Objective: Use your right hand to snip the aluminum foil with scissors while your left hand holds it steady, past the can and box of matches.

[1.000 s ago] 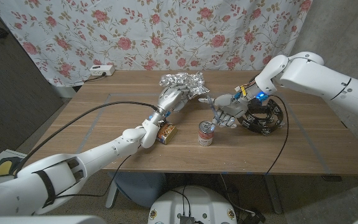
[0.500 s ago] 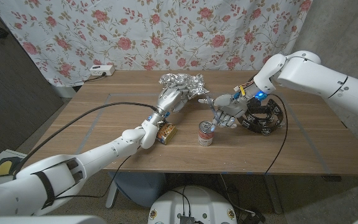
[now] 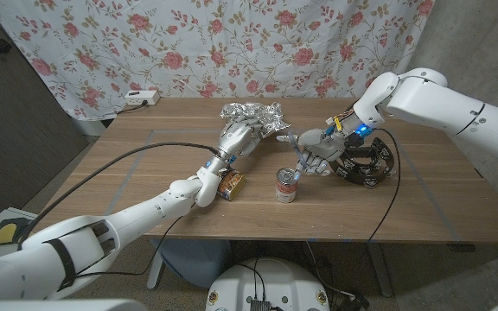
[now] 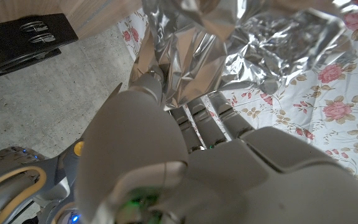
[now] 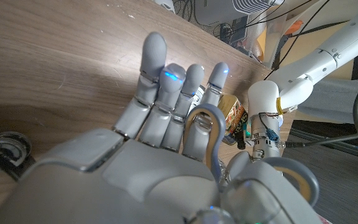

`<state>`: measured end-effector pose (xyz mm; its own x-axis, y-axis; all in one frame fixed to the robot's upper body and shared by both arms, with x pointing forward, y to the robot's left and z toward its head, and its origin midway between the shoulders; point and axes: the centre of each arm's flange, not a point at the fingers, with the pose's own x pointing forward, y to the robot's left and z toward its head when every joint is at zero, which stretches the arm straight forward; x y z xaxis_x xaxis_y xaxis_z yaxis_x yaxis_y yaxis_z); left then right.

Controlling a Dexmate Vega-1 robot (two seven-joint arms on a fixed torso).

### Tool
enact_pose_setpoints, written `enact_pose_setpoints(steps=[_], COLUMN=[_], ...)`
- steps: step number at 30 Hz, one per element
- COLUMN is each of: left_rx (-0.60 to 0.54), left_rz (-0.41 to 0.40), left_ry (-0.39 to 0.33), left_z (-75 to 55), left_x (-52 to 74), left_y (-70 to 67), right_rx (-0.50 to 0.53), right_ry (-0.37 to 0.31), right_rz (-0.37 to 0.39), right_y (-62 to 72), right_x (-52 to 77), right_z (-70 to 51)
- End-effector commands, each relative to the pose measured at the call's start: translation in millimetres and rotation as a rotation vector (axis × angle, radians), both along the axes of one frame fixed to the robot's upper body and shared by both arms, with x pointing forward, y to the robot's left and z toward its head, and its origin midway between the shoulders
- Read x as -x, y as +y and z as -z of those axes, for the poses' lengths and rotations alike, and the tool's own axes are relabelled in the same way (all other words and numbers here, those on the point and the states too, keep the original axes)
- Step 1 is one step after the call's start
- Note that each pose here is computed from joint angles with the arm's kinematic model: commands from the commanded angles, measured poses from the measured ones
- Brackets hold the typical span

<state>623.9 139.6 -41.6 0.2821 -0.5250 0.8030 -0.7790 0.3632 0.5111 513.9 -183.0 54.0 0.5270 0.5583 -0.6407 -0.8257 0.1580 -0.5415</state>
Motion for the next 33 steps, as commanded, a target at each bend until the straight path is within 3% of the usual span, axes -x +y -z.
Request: enact_pose_setpoints(steps=[1, 33], left_rx=[-0.001, -0.007], left_rz=[0.001, 0.004], left_ry=[-0.005, -0.014], left_z=[-0.8, 0.9], left_x=[1.2, 5.0], left_y=[-0.1, -2.5], right_rx=[0.007, 0.004], right_ry=[0.011, 0.0], right_rz=[-0.003, -0.001], right_y=[1.7, 2.3], right_x=[2.9, 6.3], right_z=[3.6, 5.3])
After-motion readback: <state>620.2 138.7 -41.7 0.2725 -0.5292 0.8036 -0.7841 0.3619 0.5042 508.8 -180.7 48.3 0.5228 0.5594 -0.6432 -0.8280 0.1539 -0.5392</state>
